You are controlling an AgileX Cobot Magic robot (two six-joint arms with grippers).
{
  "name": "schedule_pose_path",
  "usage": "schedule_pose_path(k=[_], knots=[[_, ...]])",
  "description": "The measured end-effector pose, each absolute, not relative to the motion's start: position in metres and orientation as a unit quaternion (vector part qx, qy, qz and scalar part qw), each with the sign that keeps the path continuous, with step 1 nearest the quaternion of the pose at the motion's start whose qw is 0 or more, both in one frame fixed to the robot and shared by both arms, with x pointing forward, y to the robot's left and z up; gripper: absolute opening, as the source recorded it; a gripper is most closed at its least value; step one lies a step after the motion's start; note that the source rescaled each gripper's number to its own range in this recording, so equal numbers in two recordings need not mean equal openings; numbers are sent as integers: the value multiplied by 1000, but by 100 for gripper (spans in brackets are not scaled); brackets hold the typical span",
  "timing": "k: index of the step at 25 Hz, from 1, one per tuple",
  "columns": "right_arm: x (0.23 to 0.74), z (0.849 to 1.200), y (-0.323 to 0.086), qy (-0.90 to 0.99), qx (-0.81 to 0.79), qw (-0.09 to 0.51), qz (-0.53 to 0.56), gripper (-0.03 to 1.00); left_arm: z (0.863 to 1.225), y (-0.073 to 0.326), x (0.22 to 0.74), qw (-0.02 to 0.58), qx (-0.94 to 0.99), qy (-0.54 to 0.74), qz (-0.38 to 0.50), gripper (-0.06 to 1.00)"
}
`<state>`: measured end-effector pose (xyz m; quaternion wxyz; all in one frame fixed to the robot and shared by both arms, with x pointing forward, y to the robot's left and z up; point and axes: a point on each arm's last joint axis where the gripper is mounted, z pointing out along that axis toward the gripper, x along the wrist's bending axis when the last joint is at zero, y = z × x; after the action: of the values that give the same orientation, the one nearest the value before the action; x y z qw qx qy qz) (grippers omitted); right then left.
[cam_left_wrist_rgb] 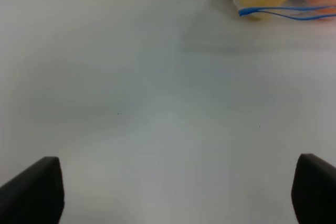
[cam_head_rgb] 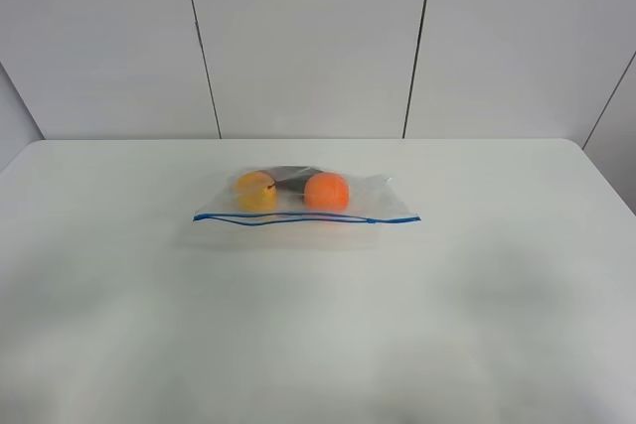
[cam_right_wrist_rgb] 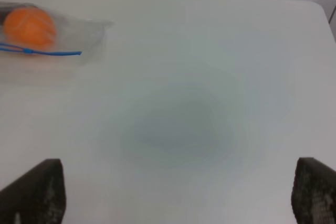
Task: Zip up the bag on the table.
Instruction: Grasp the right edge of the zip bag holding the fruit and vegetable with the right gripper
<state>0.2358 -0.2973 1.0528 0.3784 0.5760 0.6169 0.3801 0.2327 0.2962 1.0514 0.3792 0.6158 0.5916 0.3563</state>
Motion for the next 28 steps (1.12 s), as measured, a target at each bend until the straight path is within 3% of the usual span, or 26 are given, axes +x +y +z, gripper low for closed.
schedule_pose_path(k=[8,14,22,28], knots=[[236,1053,-297,617,576,378,380,100,1051,296,233,379,616,592,356,100],[262,1092,-297,636,594,348,350,100,1051,296,233,379,616,592,356,100],[371,1149,-284,663,635,226,325,100,1051,296,233,379,616,592,356,100],[471,1134,-272,677,662,117,299,100,1051,296,233,379,616,592,356,100]])
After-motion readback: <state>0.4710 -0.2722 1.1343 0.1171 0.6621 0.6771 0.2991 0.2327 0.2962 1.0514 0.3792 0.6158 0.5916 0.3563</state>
